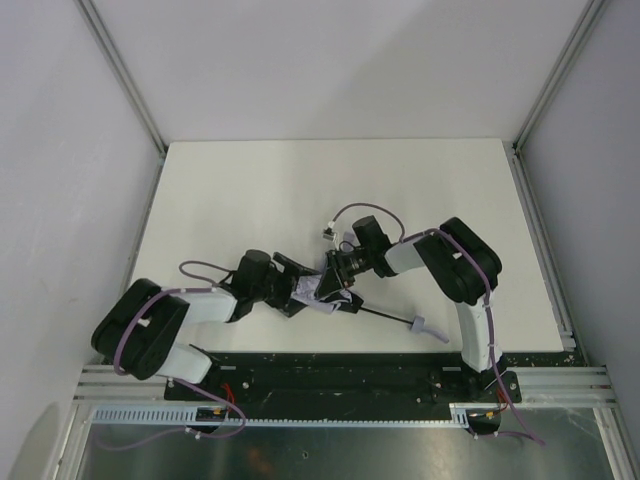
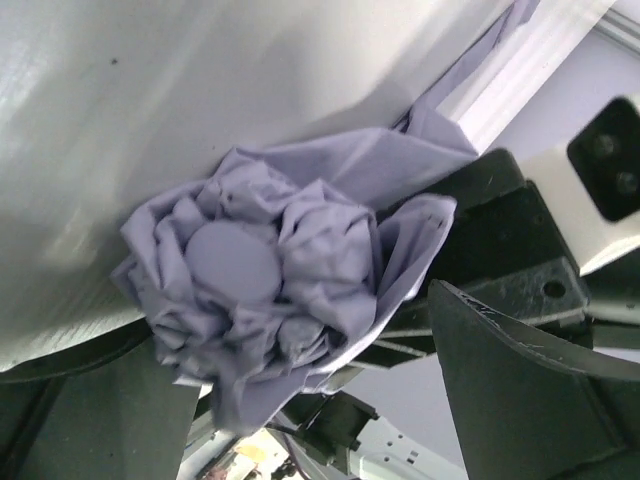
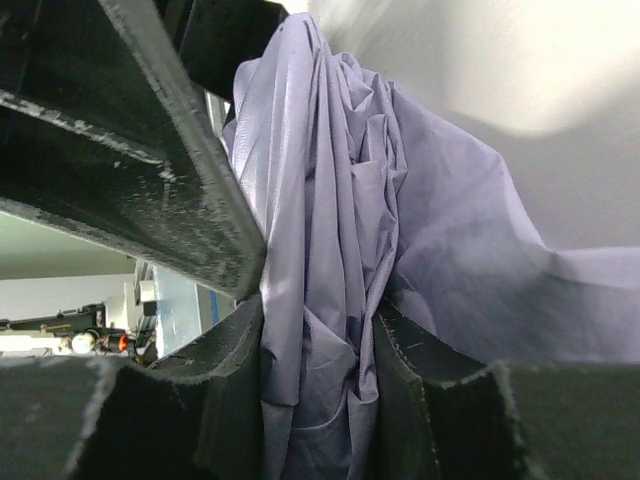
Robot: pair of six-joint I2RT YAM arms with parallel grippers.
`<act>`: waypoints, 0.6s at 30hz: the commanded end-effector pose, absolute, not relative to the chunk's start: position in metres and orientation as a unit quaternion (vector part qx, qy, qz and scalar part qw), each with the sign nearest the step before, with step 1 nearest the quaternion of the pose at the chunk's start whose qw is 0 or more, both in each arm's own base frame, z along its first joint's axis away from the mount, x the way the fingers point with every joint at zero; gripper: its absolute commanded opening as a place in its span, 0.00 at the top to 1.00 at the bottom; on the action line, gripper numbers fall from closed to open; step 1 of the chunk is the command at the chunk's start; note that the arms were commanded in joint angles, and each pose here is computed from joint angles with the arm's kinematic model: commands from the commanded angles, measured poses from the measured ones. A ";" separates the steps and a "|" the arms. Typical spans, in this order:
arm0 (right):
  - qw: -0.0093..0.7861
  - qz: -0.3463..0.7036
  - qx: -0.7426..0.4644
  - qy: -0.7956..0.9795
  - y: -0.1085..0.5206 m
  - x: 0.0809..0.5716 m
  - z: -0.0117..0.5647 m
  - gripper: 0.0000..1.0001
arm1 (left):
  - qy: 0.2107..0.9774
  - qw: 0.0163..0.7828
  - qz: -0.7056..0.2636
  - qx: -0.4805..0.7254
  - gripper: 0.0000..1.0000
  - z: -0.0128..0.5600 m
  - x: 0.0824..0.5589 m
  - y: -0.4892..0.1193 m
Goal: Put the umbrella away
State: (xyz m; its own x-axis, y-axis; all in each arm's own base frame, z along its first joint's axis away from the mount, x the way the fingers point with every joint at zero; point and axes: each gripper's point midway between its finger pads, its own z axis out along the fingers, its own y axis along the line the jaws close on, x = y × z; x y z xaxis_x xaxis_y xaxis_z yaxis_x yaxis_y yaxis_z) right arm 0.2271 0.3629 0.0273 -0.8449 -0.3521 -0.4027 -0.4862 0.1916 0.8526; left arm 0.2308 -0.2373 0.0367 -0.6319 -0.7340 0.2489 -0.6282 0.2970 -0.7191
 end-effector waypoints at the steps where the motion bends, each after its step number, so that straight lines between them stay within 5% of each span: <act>1: 0.006 0.506 -0.249 0.826 0.347 0.194 -0.024 1.00 | 0.829 0.075 -0.269 -0.485 0.10 -0.033 0.214 -0.196; 6: 0.015 0.515 -0.273 0.812 0.356 0.187 -0.011 1.00 | 0.840 0.083 -0.230 -0.485 0.29 -0.052 0.214 -0.186; 14: 0.023 0.536 -0.286 0.794 0.362 0.188 0.014 1.00 | 0.865 0.112 -0.196 -0.449 0.82 -0.063 0.207 -0.171; 18: 0.031 0.524 -0.279 0.804 0.368 0.200 0.033 0.75 | 0.874 0.115 -0.188 -0.433 0.95 -0.064 0.203 -0.168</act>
